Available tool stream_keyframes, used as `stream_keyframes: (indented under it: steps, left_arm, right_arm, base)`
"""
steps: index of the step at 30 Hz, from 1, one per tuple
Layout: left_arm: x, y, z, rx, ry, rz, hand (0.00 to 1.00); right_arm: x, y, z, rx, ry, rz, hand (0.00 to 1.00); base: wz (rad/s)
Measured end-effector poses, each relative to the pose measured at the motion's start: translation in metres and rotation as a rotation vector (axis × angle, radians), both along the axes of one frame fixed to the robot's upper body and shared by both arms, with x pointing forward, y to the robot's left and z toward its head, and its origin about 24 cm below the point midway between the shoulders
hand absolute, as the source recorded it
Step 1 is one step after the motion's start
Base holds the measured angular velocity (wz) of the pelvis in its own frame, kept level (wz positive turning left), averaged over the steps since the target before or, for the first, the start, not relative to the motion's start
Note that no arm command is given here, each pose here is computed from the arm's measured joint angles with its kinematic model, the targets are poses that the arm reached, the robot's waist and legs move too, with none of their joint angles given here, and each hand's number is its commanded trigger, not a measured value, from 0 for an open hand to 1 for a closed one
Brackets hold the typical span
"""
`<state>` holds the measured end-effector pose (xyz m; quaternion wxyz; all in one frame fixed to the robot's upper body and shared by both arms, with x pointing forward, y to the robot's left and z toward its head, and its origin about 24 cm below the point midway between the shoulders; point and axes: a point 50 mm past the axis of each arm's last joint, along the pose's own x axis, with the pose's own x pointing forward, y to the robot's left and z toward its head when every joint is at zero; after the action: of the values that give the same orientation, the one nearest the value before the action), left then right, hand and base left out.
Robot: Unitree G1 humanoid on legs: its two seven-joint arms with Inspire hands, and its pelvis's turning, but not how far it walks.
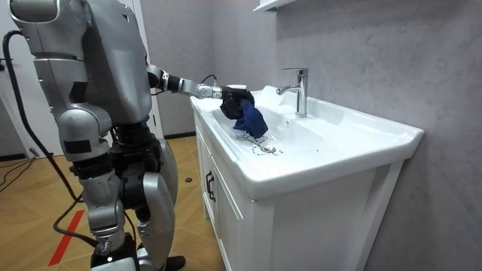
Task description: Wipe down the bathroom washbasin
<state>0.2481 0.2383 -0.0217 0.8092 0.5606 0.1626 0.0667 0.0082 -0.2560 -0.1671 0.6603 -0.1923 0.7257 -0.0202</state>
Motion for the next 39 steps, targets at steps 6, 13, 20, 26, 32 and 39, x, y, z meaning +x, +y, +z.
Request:
stream_keyframes:
  steps: [6, 13, 20, 26, 32, 39]
  left_arm:
    - [-0.004, 0.003, -0.007, 0.087, 0.045, -0.021, 1.00]
    - [-0.009, 0.006, -0.015, 0.184, 0.119, -0.041, 1.00]
    - [-0.014, 0.007, -0.024, 0.183, 0.171, -0.015, 1.00]
    - [-0.016, 0.007, -0.027, 0.181, 0.182, -0.011, 1.00]
    - [-0.017, 0.007, -0.029, 0.179, 0.195, -0.011, 1.00]
    - [-0.020, 0.008, -0.034, 0.172, 0.223, -0.015, 1.00]
  right_arm:
    - [-0.007, -0.001, 0.000, 0.024, -0.004, -0.004, 0.00]
    - [-0.016, -0.002, 0.000, 0.057, 0.007, -0.016, 0.00]
    - [-0.021, -0.003, 0.001, 0.061, 0.018, -0.033, 0.00]
    - [-0.020, -0.004, 0.001, 0.058, 0.022, -0.009, 0.00]
    - [-0.020, -0.004, 0.001, 0.058, 0.024, -0.009, 0.00]
    - [-0.015, -0.005, 0.001, 0.056, 0.014, -0.006, 0.00]
  base:
    - [-0.01]
    - [-0.05]
    - [0.00]
    - [0.00]
    - [0.00]
    - [-0.01]
